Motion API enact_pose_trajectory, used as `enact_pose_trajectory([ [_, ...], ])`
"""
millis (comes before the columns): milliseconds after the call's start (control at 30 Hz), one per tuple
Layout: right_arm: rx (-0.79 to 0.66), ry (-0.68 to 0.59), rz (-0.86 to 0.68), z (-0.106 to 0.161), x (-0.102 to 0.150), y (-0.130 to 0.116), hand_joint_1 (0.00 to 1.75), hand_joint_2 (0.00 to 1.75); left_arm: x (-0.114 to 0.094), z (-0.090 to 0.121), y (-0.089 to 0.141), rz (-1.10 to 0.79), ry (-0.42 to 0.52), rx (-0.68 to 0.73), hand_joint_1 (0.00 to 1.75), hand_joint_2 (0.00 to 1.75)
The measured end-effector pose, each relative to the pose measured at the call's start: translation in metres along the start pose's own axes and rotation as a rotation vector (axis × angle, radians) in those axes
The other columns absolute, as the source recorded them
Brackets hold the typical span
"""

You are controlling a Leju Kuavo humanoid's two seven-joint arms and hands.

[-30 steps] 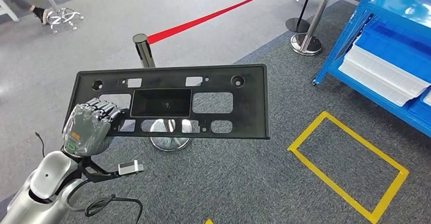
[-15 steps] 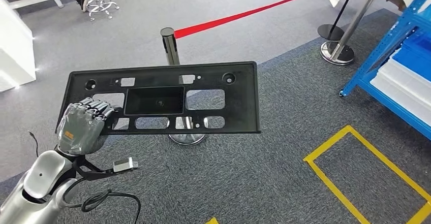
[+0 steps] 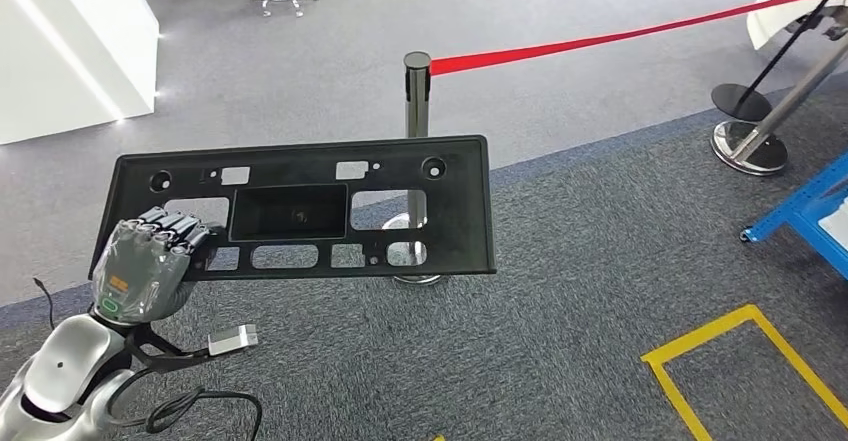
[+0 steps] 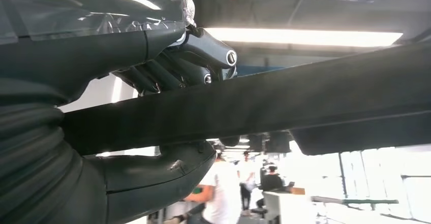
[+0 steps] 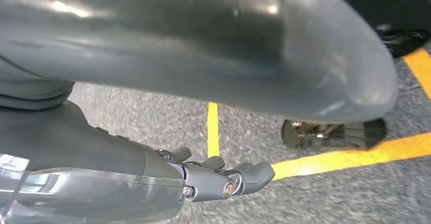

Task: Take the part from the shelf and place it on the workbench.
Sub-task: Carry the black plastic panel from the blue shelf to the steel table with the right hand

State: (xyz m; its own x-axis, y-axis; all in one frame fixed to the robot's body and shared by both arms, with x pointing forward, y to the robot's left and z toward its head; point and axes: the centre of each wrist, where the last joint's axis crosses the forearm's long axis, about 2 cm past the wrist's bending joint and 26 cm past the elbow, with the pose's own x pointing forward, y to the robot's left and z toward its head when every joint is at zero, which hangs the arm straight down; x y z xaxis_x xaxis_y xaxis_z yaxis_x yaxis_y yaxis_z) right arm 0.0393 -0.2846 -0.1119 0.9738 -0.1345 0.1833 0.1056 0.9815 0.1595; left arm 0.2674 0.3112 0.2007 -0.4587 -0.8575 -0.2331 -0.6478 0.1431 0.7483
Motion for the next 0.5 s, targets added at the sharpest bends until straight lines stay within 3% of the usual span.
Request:
enact_pose_trajectory([
  [500, 0.011, -0.037, -0.002, 0.0, 0.003, 0.0, 0.0, 0.0, -0.012, 0.011, 0.011, -0.006, 0.032, -0.019, 1.75, 1.75],
])
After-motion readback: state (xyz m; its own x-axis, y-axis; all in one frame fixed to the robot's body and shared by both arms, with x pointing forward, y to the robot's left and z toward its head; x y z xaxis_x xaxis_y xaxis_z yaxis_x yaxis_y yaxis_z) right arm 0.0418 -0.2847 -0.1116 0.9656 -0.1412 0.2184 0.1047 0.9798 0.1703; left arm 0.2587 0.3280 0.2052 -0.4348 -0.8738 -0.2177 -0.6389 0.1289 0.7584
